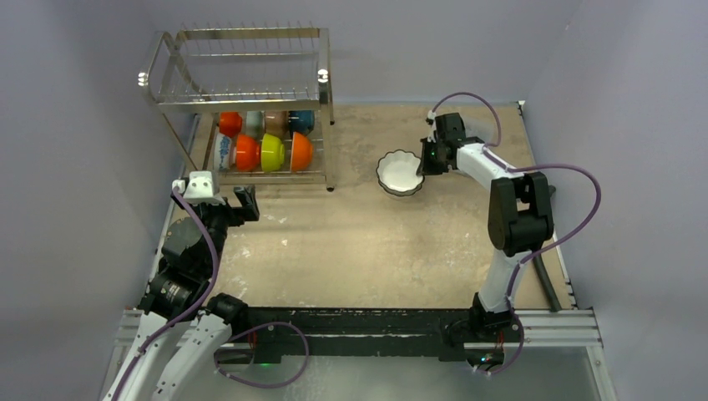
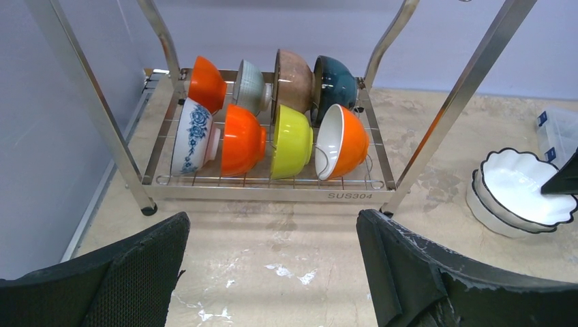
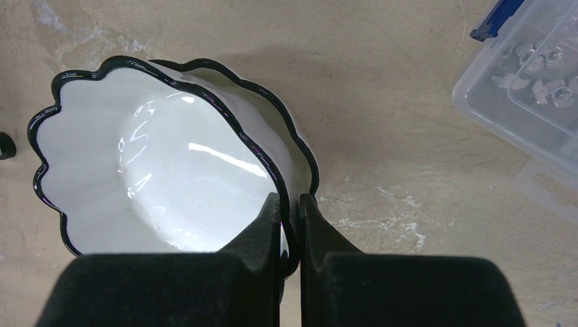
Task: Unload the bowls from the dish rack
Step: Place the bowl with the bowl.
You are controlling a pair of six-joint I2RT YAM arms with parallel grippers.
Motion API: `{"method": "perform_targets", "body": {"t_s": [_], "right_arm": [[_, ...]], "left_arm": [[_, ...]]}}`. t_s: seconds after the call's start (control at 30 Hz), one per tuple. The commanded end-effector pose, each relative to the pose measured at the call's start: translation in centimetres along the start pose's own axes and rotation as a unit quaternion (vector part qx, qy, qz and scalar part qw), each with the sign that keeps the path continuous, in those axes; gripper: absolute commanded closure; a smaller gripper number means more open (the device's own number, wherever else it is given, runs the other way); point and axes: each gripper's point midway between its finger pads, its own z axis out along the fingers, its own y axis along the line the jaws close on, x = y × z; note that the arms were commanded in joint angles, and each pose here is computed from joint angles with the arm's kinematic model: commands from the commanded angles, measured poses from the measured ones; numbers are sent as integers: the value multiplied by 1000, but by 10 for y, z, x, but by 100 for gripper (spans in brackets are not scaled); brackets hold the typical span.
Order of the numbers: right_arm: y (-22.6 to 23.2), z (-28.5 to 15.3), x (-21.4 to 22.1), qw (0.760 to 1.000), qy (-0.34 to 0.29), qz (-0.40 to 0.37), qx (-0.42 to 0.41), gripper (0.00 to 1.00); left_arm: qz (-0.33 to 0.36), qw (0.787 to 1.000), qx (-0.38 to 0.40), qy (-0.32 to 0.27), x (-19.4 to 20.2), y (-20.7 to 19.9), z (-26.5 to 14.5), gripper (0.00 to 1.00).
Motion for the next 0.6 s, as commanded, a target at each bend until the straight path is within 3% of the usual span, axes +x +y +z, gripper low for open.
{"method": "perform_targets", "body": {"t_s": [0.0,0.2,0.57], "right_arm": [[1,-1,-16,1000,-15,-27,0,100],[1,-9,-16,999,-20,-25,2,86],[1,-23,-19,999,-29,-19,12,72]], "left_arm": [[-5,1000,5,-13,-6,-3,3,8],[-5,1000,5,-13,-6,-3,3,8],[-5,1000,7,-15,-8,-3,2,8]]}}
